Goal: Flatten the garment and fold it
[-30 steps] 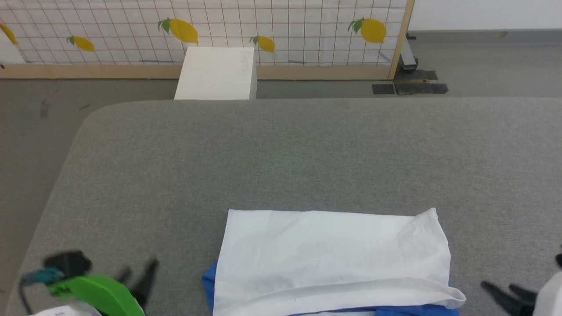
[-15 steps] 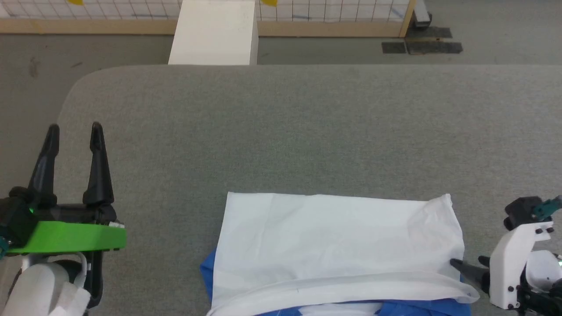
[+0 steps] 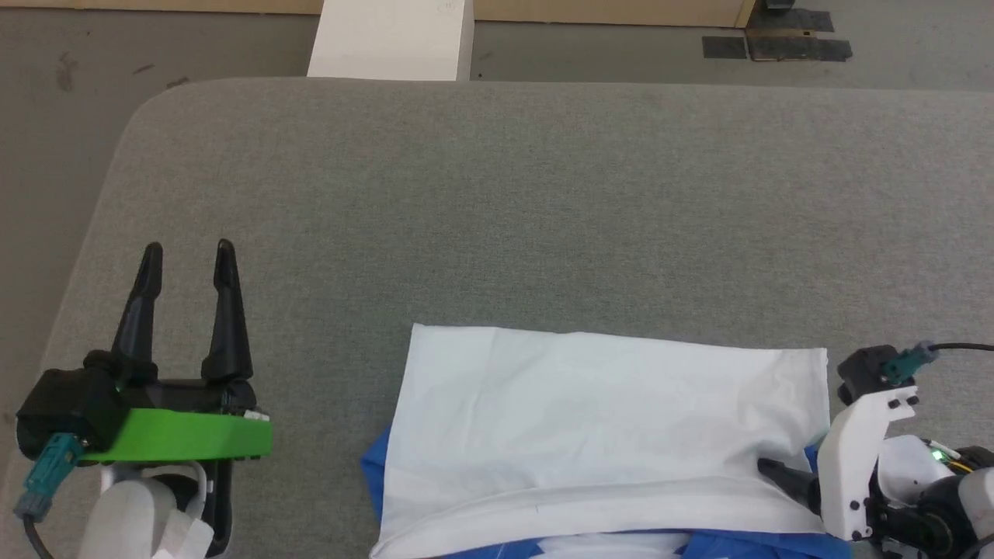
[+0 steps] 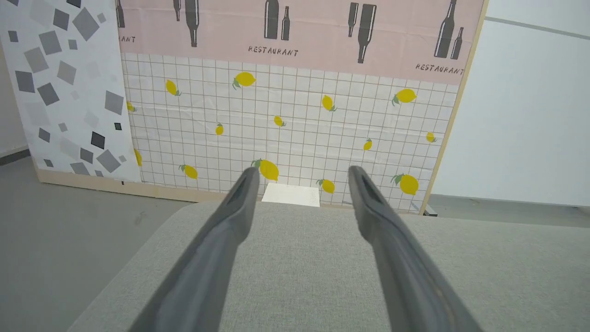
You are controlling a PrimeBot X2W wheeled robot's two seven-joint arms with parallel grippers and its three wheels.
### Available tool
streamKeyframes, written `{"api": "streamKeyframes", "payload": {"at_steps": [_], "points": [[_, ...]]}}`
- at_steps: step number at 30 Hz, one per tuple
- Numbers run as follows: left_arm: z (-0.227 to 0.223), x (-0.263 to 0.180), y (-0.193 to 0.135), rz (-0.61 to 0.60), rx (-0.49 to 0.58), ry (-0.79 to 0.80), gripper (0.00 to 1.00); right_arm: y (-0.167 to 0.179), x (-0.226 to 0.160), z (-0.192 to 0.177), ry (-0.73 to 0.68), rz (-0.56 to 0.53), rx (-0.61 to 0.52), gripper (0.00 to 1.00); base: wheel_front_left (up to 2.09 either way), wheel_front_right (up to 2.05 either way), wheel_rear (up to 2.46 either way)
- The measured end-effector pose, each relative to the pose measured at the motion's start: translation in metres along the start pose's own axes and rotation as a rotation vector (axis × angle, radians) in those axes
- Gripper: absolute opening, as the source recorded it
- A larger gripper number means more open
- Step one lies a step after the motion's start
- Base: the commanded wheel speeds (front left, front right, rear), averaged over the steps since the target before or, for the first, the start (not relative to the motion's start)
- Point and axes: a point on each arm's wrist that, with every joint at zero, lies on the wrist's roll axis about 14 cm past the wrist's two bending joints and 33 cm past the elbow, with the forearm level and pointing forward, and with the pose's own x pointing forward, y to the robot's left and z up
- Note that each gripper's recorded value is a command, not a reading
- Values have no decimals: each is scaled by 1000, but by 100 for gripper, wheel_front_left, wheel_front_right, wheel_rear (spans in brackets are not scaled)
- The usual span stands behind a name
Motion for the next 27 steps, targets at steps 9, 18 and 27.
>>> {"api": "streamKeyframes", "payload": {"at_steps": [9, 18, 27], "points": [[-18, -6, 3, 18, -8, 54, 100, -1, 4, 3, -1, 2, -19, 0, 0, 0, 0], [-37, -13, 7, 39, -9, 114, 100, -26, -5, 16, -75, -49, 58, 0, 0, 0, 0], [-48, -14, 6, 39, -14, 146, 100, -132, -49, 19, -108, -363, 207, 0, 0, 0, 0]]}}
